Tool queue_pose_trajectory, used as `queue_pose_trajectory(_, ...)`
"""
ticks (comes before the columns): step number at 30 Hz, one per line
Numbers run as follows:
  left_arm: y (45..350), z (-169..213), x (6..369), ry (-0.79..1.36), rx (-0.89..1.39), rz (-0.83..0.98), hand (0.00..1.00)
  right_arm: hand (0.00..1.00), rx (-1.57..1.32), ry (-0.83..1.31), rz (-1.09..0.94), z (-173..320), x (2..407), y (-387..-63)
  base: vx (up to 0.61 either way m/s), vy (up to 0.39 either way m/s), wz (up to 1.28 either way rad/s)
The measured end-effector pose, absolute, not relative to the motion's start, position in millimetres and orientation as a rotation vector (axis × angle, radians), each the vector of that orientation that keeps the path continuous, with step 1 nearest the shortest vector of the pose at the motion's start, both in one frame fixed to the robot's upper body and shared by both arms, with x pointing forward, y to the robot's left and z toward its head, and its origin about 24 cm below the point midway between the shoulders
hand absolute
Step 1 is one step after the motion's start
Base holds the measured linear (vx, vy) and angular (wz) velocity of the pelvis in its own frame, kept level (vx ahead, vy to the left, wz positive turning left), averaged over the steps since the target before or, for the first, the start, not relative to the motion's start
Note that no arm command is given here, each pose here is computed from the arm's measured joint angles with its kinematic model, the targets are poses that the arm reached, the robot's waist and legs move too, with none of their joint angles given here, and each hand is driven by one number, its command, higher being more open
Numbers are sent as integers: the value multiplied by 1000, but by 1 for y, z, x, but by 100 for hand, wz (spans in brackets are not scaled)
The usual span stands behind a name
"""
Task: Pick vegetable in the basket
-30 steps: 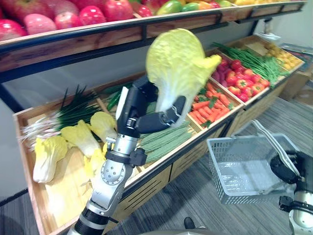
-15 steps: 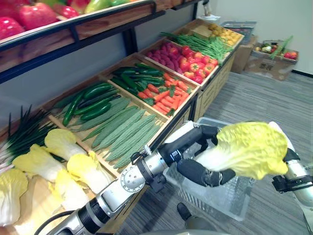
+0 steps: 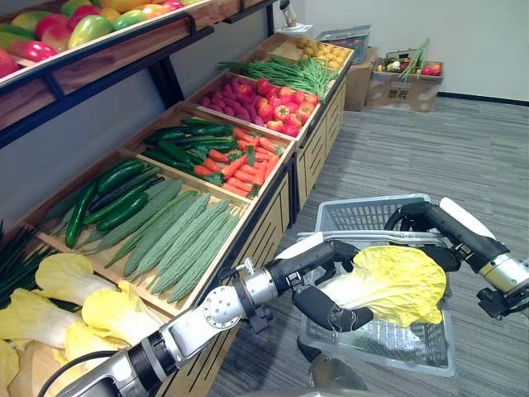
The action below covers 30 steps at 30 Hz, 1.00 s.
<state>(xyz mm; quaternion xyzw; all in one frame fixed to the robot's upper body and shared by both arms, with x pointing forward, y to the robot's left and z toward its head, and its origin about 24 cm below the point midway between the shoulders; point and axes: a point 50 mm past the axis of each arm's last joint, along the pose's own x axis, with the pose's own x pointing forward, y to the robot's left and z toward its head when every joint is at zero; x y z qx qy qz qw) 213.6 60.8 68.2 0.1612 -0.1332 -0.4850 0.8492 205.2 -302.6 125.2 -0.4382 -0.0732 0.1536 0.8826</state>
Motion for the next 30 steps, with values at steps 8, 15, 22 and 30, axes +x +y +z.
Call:
queue_pose_trajectory(8,69,49,221,-220,427,-962,0,0,-885,-112,363,123,199,-306,2,2,-2)
queue_pose_trajectory(15,67,36,225,-189,465,-932,0,0,-857,-90,392,121,195,-308,3,2,-1)
queue_pose_trajectory(22,69,20,230,-148,530,-891,0,0,-826,-96,414,122,195,-308,12,17,-4)
queue_pose_trajectory(30,65,1,228,-120,611,-861,100,0,-822,-80,448,119,194,-306,24,21,-1)
